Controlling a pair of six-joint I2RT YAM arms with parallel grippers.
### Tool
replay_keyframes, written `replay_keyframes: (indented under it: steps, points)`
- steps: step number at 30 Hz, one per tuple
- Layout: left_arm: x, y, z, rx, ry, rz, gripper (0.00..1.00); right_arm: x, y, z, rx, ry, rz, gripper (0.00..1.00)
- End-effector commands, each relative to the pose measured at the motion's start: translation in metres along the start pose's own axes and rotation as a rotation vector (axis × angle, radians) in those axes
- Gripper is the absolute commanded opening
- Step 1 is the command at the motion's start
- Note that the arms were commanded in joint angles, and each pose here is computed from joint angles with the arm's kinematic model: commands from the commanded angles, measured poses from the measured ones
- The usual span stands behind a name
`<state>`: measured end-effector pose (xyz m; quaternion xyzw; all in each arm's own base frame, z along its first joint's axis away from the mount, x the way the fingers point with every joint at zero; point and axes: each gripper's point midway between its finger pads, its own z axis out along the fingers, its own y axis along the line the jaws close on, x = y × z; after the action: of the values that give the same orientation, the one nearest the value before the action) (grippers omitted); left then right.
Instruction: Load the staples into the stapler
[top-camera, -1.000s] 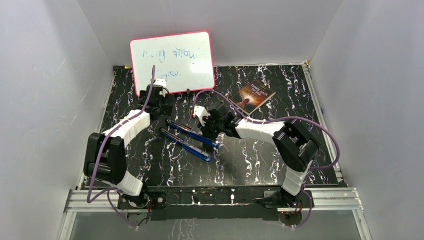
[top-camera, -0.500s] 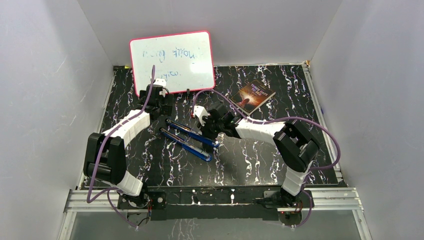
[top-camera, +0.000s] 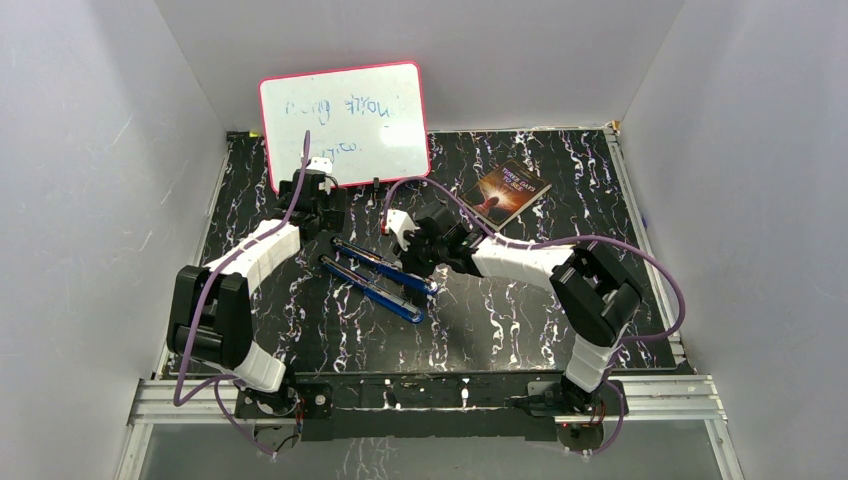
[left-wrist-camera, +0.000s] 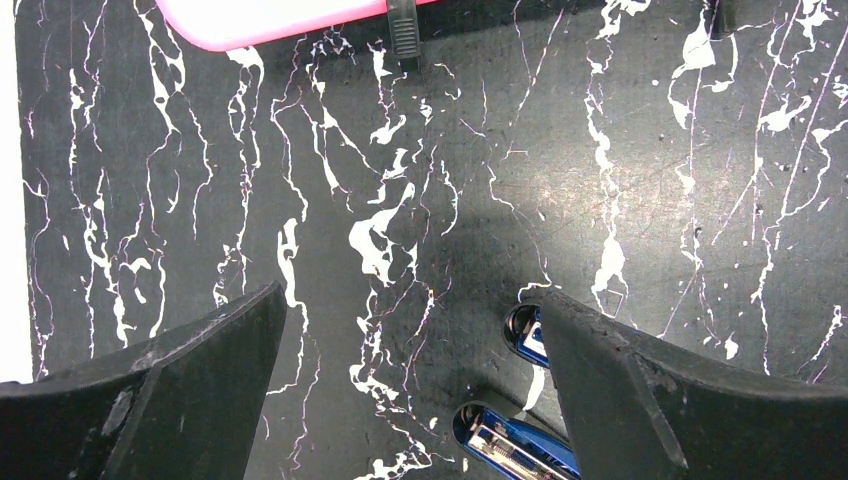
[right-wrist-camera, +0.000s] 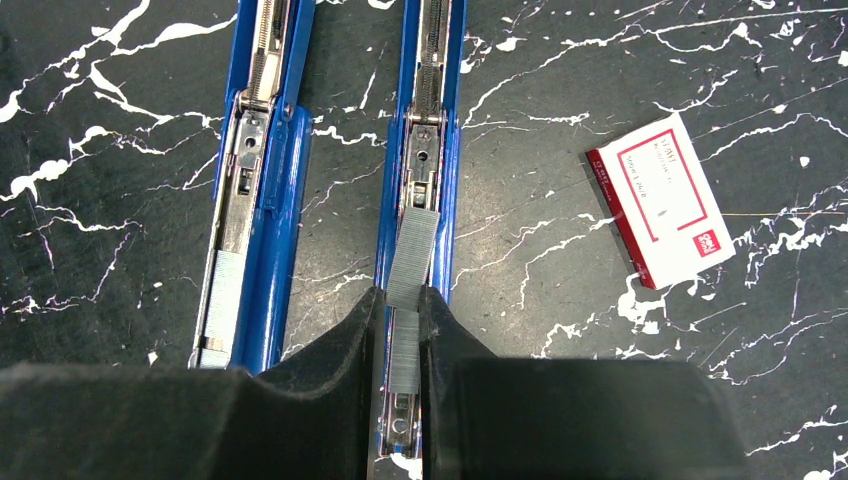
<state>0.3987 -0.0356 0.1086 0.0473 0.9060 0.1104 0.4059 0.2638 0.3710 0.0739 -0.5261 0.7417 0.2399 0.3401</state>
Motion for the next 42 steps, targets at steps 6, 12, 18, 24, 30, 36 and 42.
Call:
replay_keyframes:
  steps: [6,12,18,24,30,36,42]
  points:
    - [-0.011,0.006,-0.010,-0.001,-0.042,-0.024,0.98,-0.023,-0.003,0.006,-0.006,-0.040,-0.033,0.00]
    - [-0.011,0.006,-0.010,-0.002,-0.043,-0.025,0.98,-0.018,-0.002,0.009,-0.014,-0.022,-0.024,0.00]
    - [-0.010,0.006,-0.010,-0.001,-0.042,-0.024,0.98,-0.014,0.000,0.010,-0.022,-0.008,-0.017,0.00]
    - [-0.011,0.006,-0.010,-0.002,-0.043,-0.024,0.98,-0.009,0.001,0.011,-0.030,0.009,-0.010,0.00]
    - [-0.011,0.007,-0.011,-0.002,-0.045,-0.025,0.98,-0.007,0.002,0.010,-0.034,0.018,-0.005,0.00]
    - [-0.011,0.007,-0.011,-0.002,-0.043,-0.025,0.98,-0.006,0.004,0.008,-0.041,0.025,-0.002,0.00]
    - [-0.011,0.006,-0.011,0.000,-0.044,-0.024,0.98,-0.001,0.006,0.004,-0.048,0.045,0.002,0.00]
